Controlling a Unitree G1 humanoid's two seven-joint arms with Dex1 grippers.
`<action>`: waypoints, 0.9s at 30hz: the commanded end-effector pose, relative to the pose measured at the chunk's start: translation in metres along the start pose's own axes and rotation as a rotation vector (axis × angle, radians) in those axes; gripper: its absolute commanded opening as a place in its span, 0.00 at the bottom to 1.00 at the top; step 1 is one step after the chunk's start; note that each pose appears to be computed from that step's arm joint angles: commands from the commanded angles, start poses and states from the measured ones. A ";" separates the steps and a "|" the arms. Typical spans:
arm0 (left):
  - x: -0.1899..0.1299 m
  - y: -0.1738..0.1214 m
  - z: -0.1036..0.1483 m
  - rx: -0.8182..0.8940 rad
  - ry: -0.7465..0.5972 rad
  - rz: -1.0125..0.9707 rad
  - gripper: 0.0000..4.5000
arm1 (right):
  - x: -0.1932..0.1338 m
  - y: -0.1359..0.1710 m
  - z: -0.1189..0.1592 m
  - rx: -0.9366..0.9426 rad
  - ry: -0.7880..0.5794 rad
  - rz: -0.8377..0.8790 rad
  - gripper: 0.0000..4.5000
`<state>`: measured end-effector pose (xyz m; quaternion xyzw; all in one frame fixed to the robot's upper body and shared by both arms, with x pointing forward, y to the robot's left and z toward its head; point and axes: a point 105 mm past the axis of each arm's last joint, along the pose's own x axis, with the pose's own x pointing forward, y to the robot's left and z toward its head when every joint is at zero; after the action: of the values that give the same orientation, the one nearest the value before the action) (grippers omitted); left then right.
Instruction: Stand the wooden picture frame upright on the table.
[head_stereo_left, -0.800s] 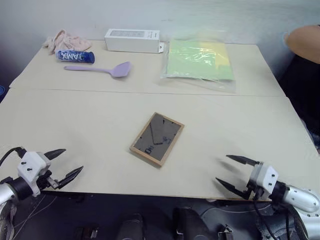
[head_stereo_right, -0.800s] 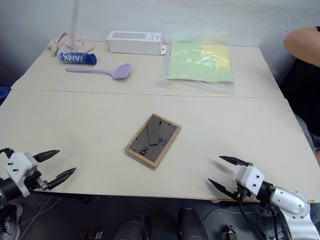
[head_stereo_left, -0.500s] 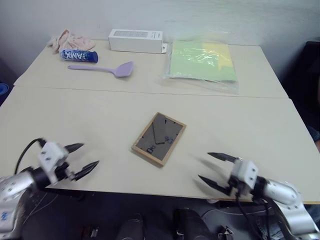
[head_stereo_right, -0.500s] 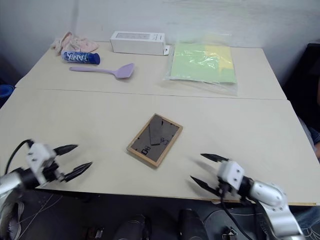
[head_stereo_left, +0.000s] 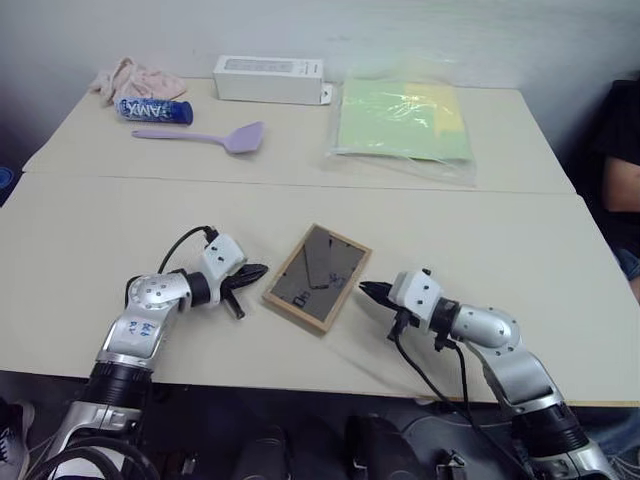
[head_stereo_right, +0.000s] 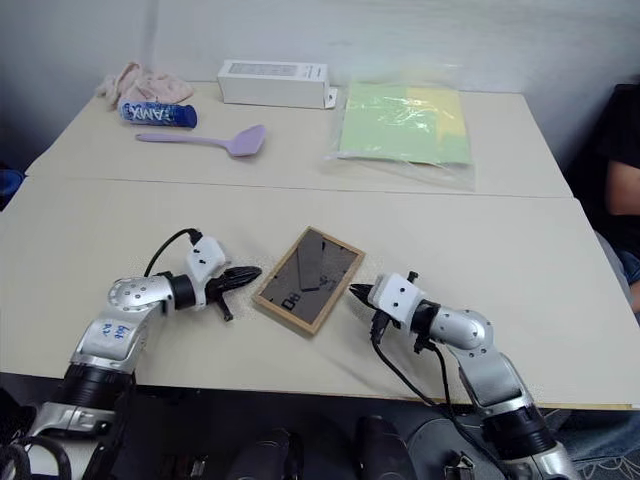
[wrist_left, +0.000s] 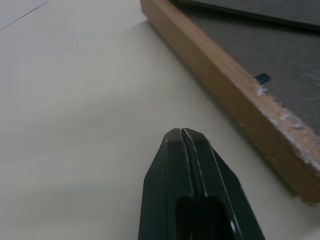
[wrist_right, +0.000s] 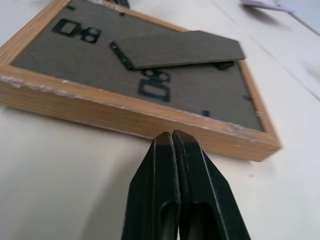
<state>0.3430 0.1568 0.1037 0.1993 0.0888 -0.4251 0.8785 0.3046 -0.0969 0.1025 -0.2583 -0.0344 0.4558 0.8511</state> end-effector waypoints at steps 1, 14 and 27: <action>0.009 -0.024 0.003 -0.004 -0.019 -0.093 0.02 | 0.007 -0.005 0.007 -0.013 -0.024 -0.002 0.00; -0.012 -0.031 -0.001 -0.125 -0.024 -0.027 0.02 | 0.004 -0.025 0.008 -0.031 -0.010 -0.008 0.00; -0.051 -0.049 0.007 -0.987 0.209 -0.329 0.58 | -0.006 -0.007 0.007 -0.017 0.033 0.099 0.00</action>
<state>0.2761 0.1670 0.1101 -0.1824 0.3813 -0.4393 0.7927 0.3073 -0.1089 0.1036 -0.2726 0.0106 0.4874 0.8295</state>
